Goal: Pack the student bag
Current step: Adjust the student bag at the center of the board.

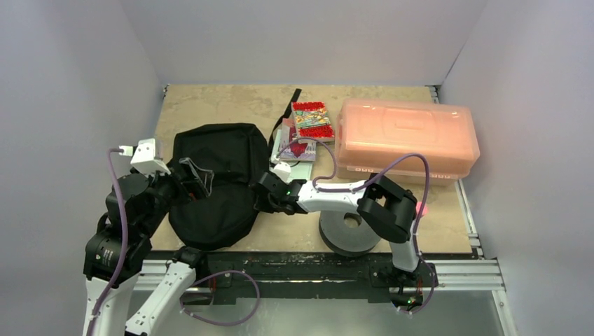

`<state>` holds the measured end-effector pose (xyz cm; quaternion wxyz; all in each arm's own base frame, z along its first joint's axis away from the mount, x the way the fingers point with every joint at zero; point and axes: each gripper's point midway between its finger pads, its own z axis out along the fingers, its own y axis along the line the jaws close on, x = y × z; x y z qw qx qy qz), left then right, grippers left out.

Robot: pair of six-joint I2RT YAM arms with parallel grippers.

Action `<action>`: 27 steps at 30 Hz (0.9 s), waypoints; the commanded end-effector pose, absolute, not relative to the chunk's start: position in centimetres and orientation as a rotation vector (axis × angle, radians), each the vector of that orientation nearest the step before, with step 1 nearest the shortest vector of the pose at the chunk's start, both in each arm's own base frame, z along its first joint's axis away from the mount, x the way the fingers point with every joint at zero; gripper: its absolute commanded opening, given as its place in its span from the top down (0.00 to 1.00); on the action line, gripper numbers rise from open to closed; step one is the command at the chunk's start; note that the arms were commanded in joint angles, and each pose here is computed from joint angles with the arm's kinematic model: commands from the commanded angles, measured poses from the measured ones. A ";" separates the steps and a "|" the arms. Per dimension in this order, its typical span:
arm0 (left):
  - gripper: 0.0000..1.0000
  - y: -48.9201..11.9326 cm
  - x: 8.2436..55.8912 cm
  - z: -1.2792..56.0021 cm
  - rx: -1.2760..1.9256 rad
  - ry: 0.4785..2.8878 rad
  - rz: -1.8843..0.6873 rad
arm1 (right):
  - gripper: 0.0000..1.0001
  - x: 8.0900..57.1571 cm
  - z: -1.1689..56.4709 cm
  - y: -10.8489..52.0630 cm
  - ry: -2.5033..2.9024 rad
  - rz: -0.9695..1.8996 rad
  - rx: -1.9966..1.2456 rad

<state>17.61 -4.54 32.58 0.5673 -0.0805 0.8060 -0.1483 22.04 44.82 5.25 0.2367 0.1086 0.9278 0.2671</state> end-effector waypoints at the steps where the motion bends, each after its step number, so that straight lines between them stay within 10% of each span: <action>1: 0.00 -5.1 17.3 31.3 -0.190 1.958 -0.377 | 1.00 26.0 14.8 47.5 2.237 0.801 0.017; 8: 0.00 -6.9 17.1 28.5 -0.141 2.096 -0.447 | 1.00 31.1 26.4 43.8 1.996 0.966 -0.623; 17: 0.00 -15.4 18.3 25.8 0.128 2.155 -0.907 | 1.00 29.9 28.1 43.1 1.983 1.408 -0.812; 27: 0.03 -19.4 22.4 22.6 0.406 2.369 -0.508 | 1.00 31.7 30.4 43.3 1.951 1.531 -0.627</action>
